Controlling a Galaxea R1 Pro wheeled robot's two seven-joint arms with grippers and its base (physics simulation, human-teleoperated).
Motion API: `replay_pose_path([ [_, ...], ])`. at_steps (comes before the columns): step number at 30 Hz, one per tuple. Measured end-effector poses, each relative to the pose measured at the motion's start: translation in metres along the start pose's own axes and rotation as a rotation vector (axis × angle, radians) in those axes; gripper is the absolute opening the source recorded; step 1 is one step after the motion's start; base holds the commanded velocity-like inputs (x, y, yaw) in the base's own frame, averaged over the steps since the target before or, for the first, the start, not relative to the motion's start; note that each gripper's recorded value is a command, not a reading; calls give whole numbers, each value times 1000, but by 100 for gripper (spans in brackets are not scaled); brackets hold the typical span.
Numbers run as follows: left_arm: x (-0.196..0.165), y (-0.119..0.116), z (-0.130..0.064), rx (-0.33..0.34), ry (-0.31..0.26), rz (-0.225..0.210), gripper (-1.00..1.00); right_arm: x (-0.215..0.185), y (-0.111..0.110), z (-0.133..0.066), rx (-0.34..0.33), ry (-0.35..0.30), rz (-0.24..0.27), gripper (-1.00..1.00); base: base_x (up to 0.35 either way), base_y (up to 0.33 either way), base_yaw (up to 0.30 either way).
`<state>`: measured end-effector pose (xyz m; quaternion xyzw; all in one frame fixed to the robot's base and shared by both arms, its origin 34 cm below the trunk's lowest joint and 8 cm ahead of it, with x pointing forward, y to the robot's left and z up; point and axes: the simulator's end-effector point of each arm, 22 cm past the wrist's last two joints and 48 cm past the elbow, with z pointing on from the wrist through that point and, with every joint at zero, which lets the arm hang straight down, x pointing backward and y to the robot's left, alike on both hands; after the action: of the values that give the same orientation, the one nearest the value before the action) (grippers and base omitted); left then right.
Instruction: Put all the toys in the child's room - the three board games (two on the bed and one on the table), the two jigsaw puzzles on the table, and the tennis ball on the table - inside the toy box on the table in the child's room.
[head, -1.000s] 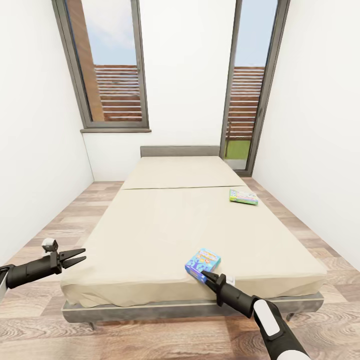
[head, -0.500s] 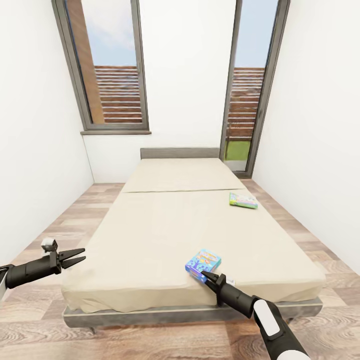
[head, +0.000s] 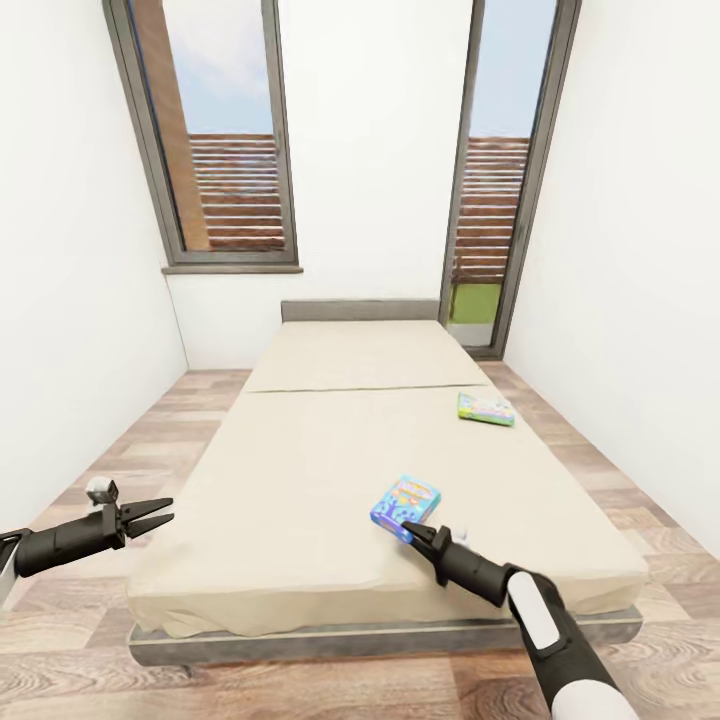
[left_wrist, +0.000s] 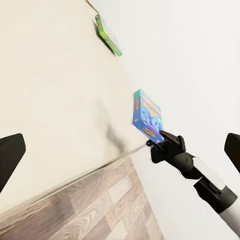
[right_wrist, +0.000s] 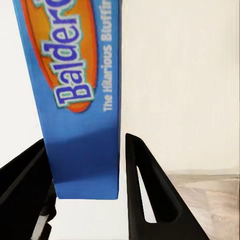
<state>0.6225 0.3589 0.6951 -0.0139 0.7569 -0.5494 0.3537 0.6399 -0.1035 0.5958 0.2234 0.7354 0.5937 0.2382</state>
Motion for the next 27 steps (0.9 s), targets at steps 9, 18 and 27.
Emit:
replay_pose_path([
  [9, -13, -15, 0, 0, -1, -1, 100, -14, 44, 5, -11, 35, -96, -100, 0, 0, 0],
  [18, -26, -29, -1, -3, 2, 0, 100, -55, 89, -28, -47, -8, -214, -100, 0, 0, 0],
  [27, -40, -45, -1, -2, 3, 2, 100, -58, 111, -28, -54, -1, -227, -100, 0, 0, 0],
])
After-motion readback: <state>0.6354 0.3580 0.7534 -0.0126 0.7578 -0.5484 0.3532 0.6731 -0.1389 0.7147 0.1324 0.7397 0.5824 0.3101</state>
